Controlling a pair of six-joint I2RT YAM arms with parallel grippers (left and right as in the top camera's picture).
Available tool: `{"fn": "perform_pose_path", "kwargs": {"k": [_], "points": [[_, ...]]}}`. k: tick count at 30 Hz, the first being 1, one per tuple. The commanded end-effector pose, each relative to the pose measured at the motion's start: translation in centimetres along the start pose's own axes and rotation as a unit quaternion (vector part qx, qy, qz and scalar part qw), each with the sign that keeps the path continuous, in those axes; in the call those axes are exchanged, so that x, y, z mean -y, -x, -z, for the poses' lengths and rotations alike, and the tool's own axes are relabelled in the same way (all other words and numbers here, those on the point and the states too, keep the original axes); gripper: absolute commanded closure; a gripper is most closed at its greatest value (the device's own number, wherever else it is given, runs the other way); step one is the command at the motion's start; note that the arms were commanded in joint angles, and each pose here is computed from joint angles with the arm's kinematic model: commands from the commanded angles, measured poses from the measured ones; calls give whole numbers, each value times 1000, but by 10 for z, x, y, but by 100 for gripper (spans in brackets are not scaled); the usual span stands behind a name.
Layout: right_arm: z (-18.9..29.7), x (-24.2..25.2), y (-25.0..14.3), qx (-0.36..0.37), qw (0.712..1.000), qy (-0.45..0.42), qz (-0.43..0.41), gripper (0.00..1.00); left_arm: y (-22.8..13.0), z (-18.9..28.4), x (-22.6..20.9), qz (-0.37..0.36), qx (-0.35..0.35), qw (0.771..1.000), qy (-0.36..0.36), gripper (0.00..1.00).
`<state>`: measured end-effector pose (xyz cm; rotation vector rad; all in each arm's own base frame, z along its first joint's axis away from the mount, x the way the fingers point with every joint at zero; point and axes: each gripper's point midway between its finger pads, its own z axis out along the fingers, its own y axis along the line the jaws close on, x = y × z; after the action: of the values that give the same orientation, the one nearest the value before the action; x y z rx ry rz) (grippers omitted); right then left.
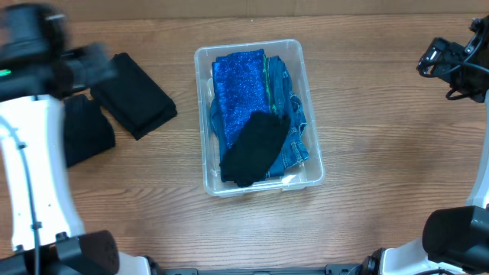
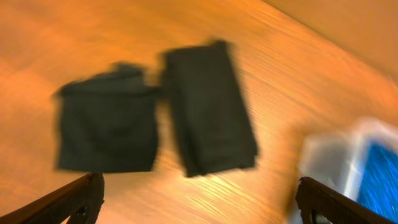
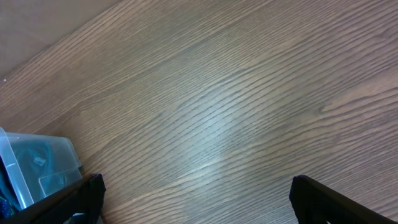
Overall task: Pack container
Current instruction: 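Withdraw the left arm from the bin toward the left side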
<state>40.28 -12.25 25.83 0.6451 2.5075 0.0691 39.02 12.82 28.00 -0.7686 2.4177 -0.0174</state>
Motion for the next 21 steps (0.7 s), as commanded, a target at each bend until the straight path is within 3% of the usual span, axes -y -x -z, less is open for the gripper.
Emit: {"fn": "perform_pose_path", "kwargs": {"k": [1, 6, 14, 21], "points": [[3, -1, 2, 6, 1000, 1, -2, 0, -4, -10, -58, 147, -30, 989, -4, 0], [3, -1, 2, 6, 1000, 2, -2, 0, -23, -36, -123, 220, -42, 973, 59, 0], [3, -3, 2, 5, 1000, 7, -1, 0, -60, -95, -172, 135, -45, 989, 43, 0], [3, -3, 2, 6, 1000, 7, -1, 0, -63, -125, -172, 27, -20, 997, -70, 0]]}}
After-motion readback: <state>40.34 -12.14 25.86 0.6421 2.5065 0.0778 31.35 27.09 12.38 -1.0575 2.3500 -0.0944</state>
